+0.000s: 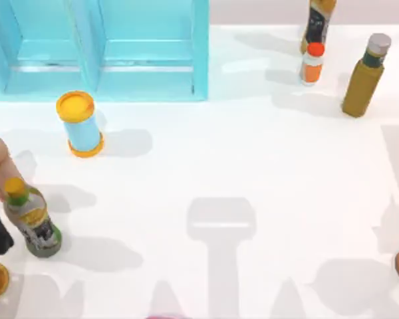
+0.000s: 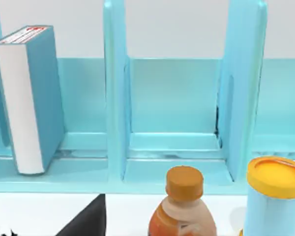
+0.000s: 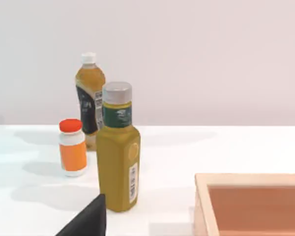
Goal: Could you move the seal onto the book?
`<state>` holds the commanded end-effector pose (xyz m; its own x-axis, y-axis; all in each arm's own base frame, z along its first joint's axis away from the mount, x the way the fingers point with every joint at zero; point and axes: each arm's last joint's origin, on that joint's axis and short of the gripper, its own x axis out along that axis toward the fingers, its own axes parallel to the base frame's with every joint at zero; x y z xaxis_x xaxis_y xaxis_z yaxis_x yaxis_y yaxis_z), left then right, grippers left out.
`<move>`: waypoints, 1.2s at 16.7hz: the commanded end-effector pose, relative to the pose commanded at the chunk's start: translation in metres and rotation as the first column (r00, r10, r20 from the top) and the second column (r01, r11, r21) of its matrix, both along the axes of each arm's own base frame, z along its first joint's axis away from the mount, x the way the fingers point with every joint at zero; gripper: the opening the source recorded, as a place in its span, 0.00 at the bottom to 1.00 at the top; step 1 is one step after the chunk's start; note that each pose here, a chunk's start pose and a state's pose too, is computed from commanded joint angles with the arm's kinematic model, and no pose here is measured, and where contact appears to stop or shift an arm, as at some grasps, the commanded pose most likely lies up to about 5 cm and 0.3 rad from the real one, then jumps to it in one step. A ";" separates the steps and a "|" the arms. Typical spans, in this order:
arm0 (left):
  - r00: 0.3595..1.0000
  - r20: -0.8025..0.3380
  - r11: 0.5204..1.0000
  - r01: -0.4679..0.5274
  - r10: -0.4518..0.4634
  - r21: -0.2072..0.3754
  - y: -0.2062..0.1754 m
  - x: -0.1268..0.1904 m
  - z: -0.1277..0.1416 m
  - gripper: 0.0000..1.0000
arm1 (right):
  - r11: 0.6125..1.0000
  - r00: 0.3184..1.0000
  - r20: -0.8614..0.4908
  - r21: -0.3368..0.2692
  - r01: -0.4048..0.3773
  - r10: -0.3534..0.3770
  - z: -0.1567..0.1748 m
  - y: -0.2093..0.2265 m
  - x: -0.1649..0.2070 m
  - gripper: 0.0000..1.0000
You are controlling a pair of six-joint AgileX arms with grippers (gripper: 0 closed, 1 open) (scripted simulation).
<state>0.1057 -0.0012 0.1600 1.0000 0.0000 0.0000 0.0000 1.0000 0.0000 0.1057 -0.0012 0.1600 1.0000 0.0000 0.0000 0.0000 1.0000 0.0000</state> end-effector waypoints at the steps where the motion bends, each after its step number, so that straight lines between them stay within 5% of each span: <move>1: 1.000 0.000 1.000 0.000 0.000 0.000 0.000 0.000 0.000 1.00 | 1.000 1.000 0.000 0.000 0.000 0.000 0.000 0.000 0.000 1.00; 10: 1.000 0.018 1.000 -0.006 0.006 0.018 0.011 0.025 0.049 1.00 | 1.000 1.000 0.000 0.000 0.000 0.000 0.000 0.000 0.000 1.00; 15: 0.999 -0.049 1.000 0.005 -0.005 0.004 0.038 0.092 0.072 1.00 | 1.000 1.000 0.000 0.000 0.000 0.000 0.000 0.000 0.000 1.00; 20: 0.995 -0.102 1.000 0.017 -0.019 -0.017 0.094 0.179 0.046 1.00 | 1.000 1.000 0.000 0.000 0.000 0.000 0.000 0.000 0.000 1.00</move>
<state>0.2852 0.0927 0.2061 0.9946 -0.0189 -0.1018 0.0172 0.9997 -0.0174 0.1057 -0.0012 0.1600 1.0000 0.0000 0.0000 0.0000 1.0000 0.0000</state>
